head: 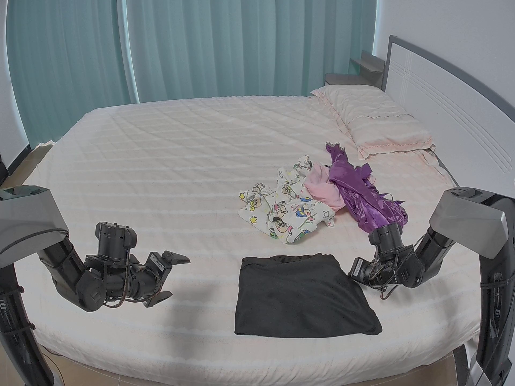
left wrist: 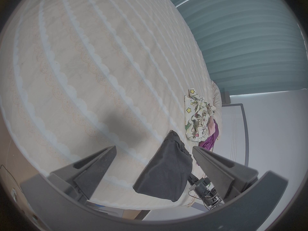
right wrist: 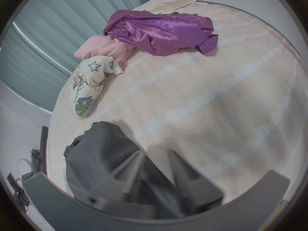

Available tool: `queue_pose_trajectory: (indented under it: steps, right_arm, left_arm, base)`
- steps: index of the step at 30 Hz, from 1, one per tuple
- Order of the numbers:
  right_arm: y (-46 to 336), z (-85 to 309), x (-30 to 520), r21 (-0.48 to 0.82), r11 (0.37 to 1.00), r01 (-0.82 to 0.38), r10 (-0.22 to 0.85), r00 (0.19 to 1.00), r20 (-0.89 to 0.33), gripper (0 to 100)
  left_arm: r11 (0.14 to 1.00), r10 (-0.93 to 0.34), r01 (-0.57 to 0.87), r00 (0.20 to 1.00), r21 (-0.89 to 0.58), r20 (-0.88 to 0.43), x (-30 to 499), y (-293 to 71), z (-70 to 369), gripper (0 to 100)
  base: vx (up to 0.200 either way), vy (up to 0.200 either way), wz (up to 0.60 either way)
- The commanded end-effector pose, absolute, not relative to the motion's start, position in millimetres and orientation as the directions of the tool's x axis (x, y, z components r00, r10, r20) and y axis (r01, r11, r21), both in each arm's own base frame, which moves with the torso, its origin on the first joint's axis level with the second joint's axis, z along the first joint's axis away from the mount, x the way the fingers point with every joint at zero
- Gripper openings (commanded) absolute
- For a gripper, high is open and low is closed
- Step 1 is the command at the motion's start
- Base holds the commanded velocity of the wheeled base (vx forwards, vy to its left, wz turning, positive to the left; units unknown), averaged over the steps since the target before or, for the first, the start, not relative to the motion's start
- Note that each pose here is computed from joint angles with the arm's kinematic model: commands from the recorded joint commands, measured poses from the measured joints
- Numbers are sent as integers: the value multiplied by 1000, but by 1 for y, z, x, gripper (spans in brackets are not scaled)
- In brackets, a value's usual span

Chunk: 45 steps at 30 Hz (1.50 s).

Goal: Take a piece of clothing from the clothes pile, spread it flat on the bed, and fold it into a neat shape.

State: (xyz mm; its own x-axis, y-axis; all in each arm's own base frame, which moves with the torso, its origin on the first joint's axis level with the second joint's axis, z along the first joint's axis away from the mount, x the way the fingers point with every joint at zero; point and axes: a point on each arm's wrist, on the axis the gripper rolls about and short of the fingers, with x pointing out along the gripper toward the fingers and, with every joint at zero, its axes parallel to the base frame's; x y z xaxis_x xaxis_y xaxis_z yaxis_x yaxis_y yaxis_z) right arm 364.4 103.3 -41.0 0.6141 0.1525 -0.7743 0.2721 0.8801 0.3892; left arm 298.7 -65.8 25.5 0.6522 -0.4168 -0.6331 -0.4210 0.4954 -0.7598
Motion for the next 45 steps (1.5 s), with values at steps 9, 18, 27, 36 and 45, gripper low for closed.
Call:
queue_pose_trajectory:
  steps: [9,18,27,36,45]
  right_arm:
    - [109,-40,370,422,863,279,171,624,-762,100]
    - [111,-44,371,421,862,281,171,621,-765,0]
    - [101,-34,376,451,837,311,160,649,-744,0]
    - [96,-32,363,454,836,308,192,611,-768,0]
    - [96,-36,358,445,842,306,195,595,-779,100]
  left_arm:
    - [495,-417,-420,653,-760,-632,299,-66,26,100]
    - [495,-417,-420,653,-760,-632,299,-66,26,100]
    - [495,-417,-419,654,-761,-631,299,-66,26,100]
    - [494,-417,-421,653,-761,-632,299,-66,26,100]
    - [495,-417,-420,653,-760,-632,299,-66,26,100]
  base:
    - [0,0,0]
    - [0,0,0]
    - [0,0,0]
    - [0,0,0]
    - [0,0,0]
